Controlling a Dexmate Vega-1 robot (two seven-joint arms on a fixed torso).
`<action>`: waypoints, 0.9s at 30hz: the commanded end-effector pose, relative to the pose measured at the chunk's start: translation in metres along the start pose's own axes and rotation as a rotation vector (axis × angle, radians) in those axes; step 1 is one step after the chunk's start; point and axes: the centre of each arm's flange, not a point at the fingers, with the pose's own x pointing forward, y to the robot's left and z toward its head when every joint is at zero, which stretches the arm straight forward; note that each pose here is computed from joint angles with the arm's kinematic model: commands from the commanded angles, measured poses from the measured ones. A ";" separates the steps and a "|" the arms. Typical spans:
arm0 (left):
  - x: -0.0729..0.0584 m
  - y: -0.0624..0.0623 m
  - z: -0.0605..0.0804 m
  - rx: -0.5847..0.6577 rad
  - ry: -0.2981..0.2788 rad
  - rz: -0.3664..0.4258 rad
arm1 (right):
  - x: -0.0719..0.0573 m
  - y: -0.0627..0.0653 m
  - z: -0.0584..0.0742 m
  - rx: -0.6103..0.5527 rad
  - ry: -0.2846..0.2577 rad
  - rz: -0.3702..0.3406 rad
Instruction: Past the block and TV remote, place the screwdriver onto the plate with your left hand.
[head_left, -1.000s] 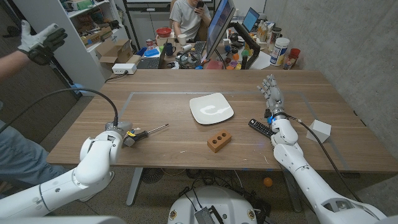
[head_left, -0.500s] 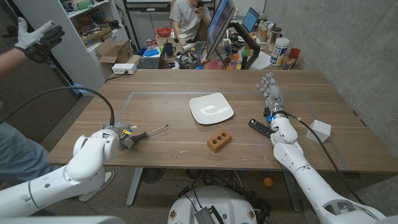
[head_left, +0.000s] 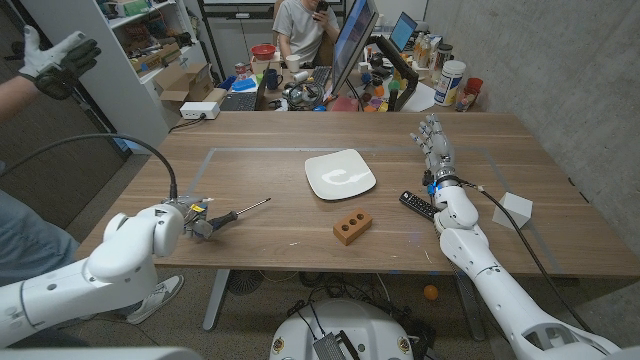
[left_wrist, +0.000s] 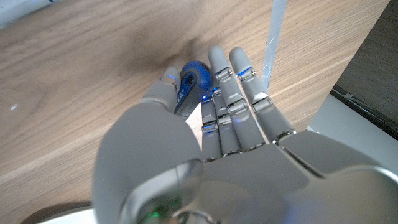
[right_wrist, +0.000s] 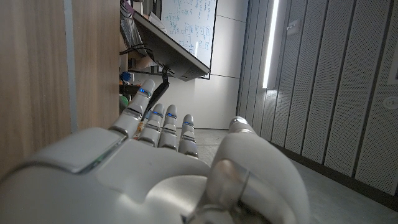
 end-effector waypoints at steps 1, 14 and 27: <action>-0.013 0.027 -0.002 -0.006 -0.076 0.043 | -0.004 0.001 0.005 -0.010 0.002 -0.012; -0.002 0.056 -0.008 0.005 -0.151 0.075 | -0.004 0.002 0.006 -0.010 -0.002 -0.019; 0.007 0.082 -0.016 0.052 -0.192 0.128 | 0.000 0.003 0.007 -0.014 -0.006 -0.020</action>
